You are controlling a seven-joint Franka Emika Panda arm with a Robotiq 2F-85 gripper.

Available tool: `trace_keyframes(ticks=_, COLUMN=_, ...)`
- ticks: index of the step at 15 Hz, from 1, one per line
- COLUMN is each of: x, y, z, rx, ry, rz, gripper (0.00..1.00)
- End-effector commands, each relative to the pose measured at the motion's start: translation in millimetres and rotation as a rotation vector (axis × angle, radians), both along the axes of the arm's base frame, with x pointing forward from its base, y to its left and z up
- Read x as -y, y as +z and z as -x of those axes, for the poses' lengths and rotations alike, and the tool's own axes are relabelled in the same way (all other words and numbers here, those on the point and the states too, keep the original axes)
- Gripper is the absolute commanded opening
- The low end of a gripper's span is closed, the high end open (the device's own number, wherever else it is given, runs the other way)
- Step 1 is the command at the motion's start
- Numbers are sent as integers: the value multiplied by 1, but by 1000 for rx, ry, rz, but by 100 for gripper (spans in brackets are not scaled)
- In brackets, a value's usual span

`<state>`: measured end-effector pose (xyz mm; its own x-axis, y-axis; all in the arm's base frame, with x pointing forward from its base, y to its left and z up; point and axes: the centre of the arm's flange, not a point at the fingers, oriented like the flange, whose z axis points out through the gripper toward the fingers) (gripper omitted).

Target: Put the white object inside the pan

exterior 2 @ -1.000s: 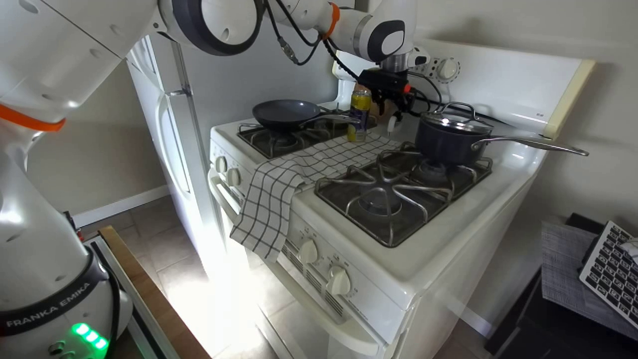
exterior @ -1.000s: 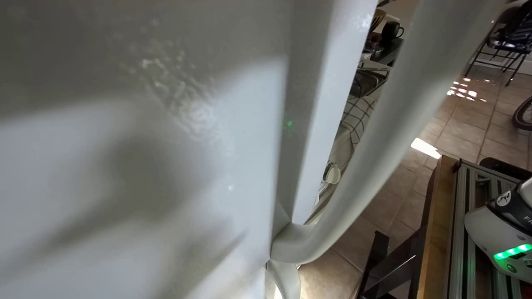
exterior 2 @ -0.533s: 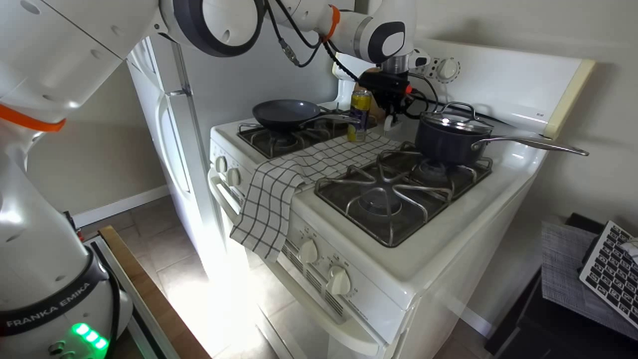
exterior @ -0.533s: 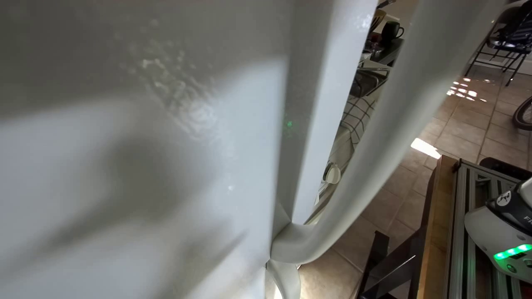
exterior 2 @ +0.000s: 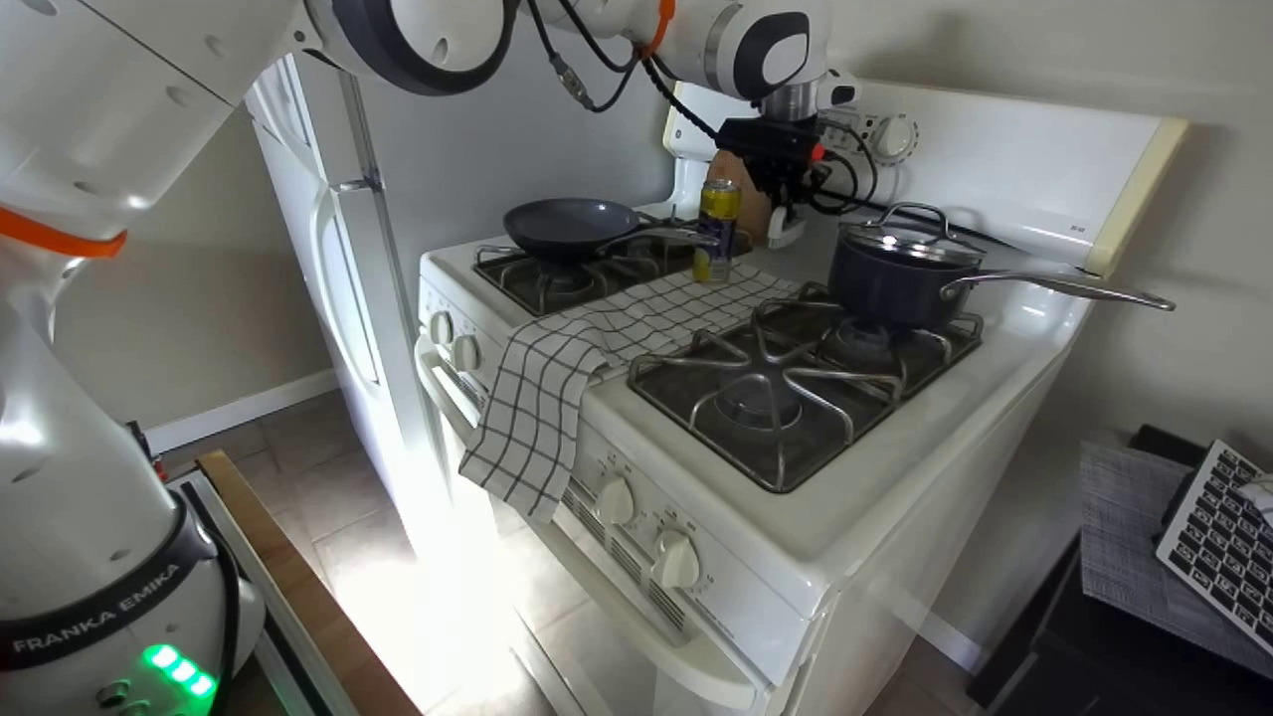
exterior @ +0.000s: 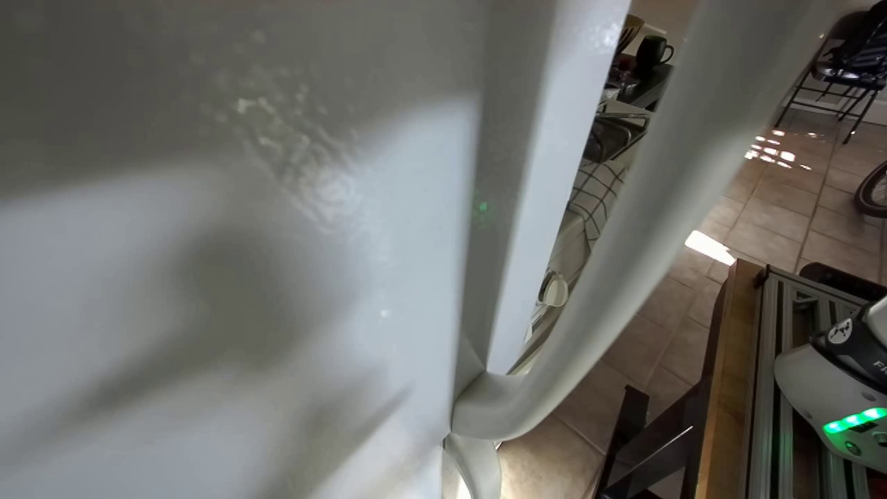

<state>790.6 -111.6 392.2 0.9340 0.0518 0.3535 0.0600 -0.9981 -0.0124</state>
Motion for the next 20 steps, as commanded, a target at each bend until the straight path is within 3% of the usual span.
trace_keyframes(ticks=1, x=-2, y=39, z=27, rx=-50, ry=28, rz=-39, gripper=6)
trace_keyframes(ticks=6, x=12, y=89, z=69, rx=-192, ry=108, rz=-20, gripper=6)
trace_keyframes(ticks=10, x=1, y=133, z=91, rx=-104, ry=216, rz=-61, gripper=6)
trace_keyframes(ticks=15, x=-59, y=169, z=107, rx=-12, ry=425, rz=-118, gripper=6)
trace_keyframes(ticks=20, x=-126, y=162, z=113, rx=-103, ry=648, rz=-211, gripper=6)
